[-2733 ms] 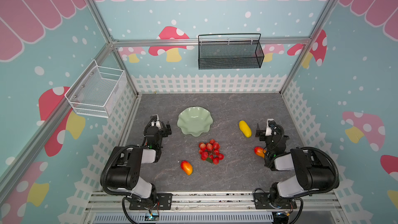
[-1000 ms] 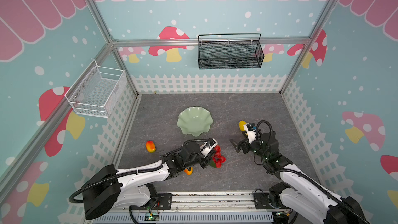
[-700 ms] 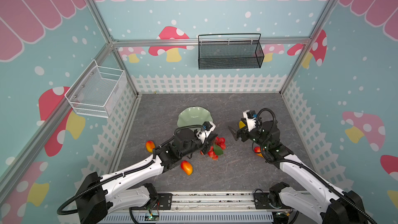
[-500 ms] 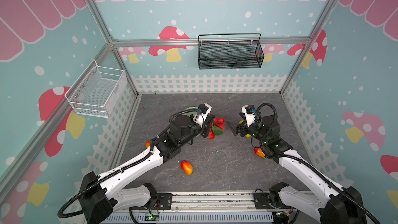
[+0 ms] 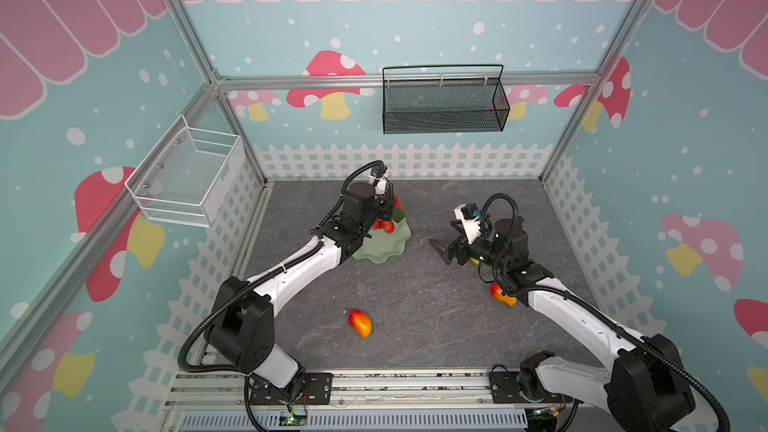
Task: Place and organize the fake fruits in the fruit bowl
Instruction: 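Lift the strawberry bunch with the left gripper and lower it into the green bowl, then move the left gripper to the nearer mango and grasp it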
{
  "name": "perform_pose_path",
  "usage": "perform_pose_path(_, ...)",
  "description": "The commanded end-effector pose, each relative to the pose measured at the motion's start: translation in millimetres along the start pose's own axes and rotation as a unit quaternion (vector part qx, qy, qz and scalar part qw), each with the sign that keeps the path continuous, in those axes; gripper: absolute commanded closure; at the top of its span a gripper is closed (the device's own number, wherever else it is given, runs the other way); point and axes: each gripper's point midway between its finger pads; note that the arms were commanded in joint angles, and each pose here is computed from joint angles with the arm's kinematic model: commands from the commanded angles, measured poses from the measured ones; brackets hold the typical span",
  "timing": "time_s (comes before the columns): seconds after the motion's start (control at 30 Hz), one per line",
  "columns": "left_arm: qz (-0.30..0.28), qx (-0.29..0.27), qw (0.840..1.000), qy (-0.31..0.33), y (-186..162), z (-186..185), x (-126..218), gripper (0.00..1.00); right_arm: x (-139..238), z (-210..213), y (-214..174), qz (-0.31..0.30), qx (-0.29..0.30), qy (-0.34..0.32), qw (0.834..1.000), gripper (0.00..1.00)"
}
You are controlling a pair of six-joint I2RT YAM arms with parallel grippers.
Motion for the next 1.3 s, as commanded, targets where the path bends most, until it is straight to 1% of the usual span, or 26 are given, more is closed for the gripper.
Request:
perform_pose_path(0.0, 0.011, 0.007, 1.0, 0.025, -6.6, 9.1, -13.0, 1.0, -0.9, 4.6, 3.1, -0.012, 0.001, 0.014, 1.0, 0.02)
perform_pose_path(0.23, 0.06, 0.019, 0.997, 0.045, -51.7, 14.3, -32.8, 0.98, 2.2, 4.4, -3.2, -0.007, 0.002, 0.009, 1.0, 0.02)
perform_pose_path(0.33, 0.07, 0.028, 0.996, 0.05, -60.9, 16.3, -33.5, 0.93, 3.1, 4.6, -4.2, -0.007, 0.003, 0.008, 1.0, 0.02)
perform_pose_path(0.37, 0.072, 0.03, 0.996, 0.051, -61.3, 16.4, -33.1, 0.91, 3.4, 4.8, -3.7, -0.008, 0.004, 0.008, 1.0, 0.02)
perform_pose_path(0.43, 0.076, 0.032, 0.995, 0.05, -60.7, 16.4, -30.8, 0.76, 3.7, 5.2, -4.8, -0.006, 0.005, 0.009, 1.0, 0.02)
perform_pose_path(0.53, 0.071, 0.034, 0.996, 0.05, -55.1, 17.4, -24.5, 0.6, 4.8, 5.1, -4.8, -0.006, 0.006, 0.008, 1.0, 0.02)
perform_pose_path(0.6, 0.062, 0.036, 0.996, 0.051, -48.3, 18.3, -17.6, 0.55, 6.3, 5.2, -3.1, -0.009, 0.008, 0.006, 1.0, 0.02)
perform_pose_path(0.7, 0.047, 0.046, 0.997, 0.049, -32.4, 18.3, 5.1, 0.51, 6.7, 8.3, -2.8, -0.006, 0.014, 0.014, 1.0, 0.02)
perform_pose_path(0.73, 0.044, 0.051, 0.996, 0.057, -29.3, 20.1, 16.8, 0.48, 5.6, 9.5, -4.6, 0.001, 0.017, 0.019, 1.0, 0.02)
perform_pose_path(0.77, 0.045, 0.057, 0.993, 0.088, -29.4, 30.1, 29.1, 0.46, 4.8, 9.9, -6.8, 0.008, 0.019, 0.02, 1.0, 0.02)
perform_pose_path(0.8, 0.053, 0.069, 0.987, 0.136, -34.1, 45.6, 45.1, 0.44, 4.0, 9.7, -10.6, 0.016, 0.021, 0.021, 0.999, 0.02)
perform_pose_path(0.87, 0.078, 0.103, 0.964, 0.234, -55.5, 81.1, 80.5, 0.4, 3.8, 11.1, -17.5, 0.026, 0.023, 0.025, 0.999, 0.02)
perform_pose_path(0.9, 0.091, 0.125, 0.946, 0.284, -74.3, 99.9, 99.9, 0.38, 4.1, 12.9, -21.4, 0.028, 0.022, 0.03, 0.999, 0.02)
perform_pose_path(0.93, 0.101, 0.145, 0.932, 0.315, -92.0, 114.0, 118.1, 0.37, 3.6, 16.1, -24.0, 0.028, 0.021, 0.038, 0.999, 0.02)
perform_pose_path(1.0, 0.122, 0.184, 0.907, 0.359, -125.5, 141.2, 144.4, 0.36, 1.5, 26.7, -26.5, 0.024, 0.018, 0.065, 0.997, 0.02)
perform_pose_path(1.03, 0.139, 0.198, 0.898, 0.368, -140.4, 151.4, 152.1, 0.35, -0.2, 33.2, -27.0, 0.022, 0.018, 0.081, 0.996, 0.02)
perform_pose_path(1.1, 0.167, 0.232, 0.867, 0.408, -167.3, 181.4, 173.8, 0.32, -4.3, 53.5, -24.9, 0.016, 0.027, 0.126, 0.992, 0.02)
perform_pose_path(1.2, 0.175, 0.285, 0.84, 0.428, -187.2, 206.0, 190.1, 0.3, -6.7, 86.4, -21.5, 0.0, 0.049, 0.187, 0.981, 0.02)
perform_pose_path(1.27, 0.191, 0.298, 0.823, 0.443, -199.7, 218.6, 196.0, 0.29, -7.6, 100.4, -20.2, -0.007, 0.055, 0.207, 0.977, 0.02)
Point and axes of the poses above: each gripper's point midway between its finger pads, its own x axis back along the fingers, its own z axis along the line the jaws close on, y = z × x, and after that the axes turned 4 degrees about x, right-handed
